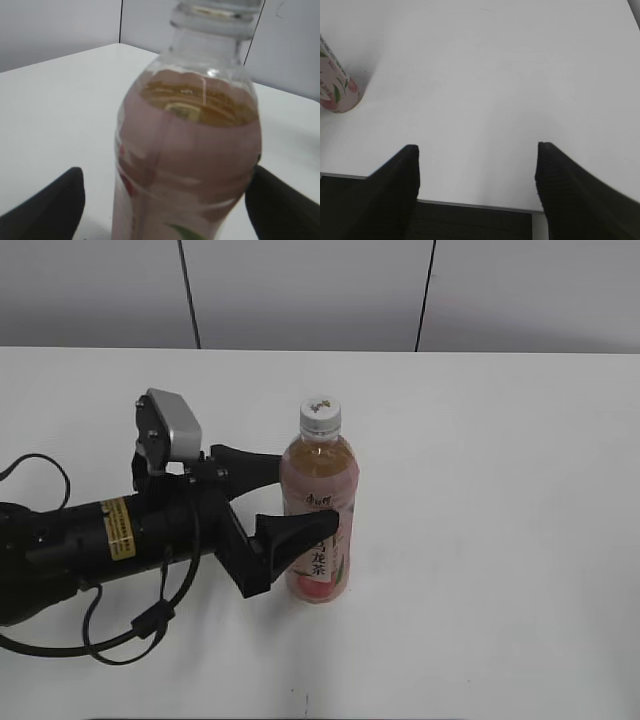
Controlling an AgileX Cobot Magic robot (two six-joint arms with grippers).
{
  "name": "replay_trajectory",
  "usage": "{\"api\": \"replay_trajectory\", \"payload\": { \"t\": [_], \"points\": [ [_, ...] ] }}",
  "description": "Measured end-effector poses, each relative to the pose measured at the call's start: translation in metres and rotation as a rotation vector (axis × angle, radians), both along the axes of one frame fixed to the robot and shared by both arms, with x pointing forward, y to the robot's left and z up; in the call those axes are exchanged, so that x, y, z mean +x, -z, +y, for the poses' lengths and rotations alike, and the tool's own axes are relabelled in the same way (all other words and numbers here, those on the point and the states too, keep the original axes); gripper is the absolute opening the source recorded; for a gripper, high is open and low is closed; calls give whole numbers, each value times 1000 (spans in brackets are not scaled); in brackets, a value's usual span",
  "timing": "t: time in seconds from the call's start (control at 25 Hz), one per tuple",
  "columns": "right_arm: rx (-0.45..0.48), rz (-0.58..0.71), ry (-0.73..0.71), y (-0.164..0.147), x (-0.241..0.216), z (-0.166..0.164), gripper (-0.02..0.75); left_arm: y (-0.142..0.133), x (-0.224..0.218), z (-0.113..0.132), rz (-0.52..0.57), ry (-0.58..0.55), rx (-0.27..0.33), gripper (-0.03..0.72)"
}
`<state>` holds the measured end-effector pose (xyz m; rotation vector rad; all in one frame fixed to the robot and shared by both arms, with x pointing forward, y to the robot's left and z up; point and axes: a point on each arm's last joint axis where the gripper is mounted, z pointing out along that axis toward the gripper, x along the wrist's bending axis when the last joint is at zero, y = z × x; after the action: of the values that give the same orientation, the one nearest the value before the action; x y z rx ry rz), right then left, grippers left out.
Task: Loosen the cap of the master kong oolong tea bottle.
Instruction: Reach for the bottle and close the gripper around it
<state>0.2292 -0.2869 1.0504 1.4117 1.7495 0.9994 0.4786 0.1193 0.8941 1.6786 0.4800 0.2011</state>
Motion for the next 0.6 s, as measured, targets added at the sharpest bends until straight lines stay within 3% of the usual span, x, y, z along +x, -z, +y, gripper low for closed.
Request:
{"api": "replay_trajectory", "payload": {
  "t": [0.6],
  "points": [
    [0, 0, 0, 0, 0, 0, 546, -13, 6, -23, -77, 80, -31, 590]
  ]
}}
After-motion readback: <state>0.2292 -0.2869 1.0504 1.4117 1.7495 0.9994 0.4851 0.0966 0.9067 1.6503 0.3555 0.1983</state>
